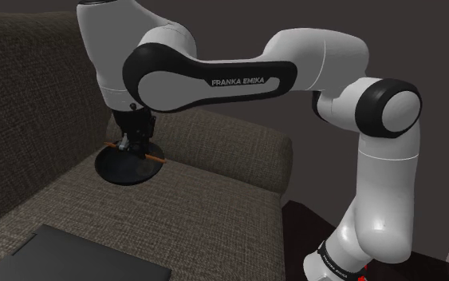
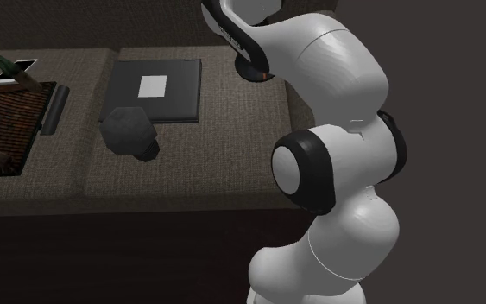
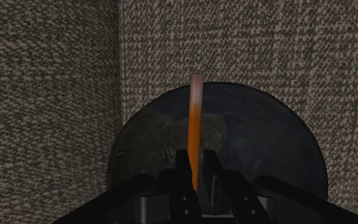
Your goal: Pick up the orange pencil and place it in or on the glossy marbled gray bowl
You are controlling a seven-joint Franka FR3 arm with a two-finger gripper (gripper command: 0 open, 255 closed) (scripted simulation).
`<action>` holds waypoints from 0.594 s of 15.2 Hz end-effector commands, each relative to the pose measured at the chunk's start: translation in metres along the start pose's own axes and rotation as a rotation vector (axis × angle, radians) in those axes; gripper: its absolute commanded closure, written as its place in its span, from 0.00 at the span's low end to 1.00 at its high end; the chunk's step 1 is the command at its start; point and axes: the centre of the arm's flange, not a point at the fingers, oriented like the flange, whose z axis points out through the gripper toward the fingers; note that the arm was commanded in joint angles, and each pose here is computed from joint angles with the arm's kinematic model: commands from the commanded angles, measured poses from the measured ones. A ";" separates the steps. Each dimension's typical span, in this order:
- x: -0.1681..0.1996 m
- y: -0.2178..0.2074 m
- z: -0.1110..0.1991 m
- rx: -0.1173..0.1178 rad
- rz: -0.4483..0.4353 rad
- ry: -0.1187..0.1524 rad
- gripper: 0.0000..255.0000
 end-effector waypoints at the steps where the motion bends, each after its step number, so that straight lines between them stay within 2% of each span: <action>1: 0.000 -0.001 0.003 0.000 0.000 0.000 1.00; 8: 0.000 -0.001 0.003 0.000 0.000 0.000 1.00; 9: 0.000 -0.001 0.003 0.000 0.000 0.001 0.00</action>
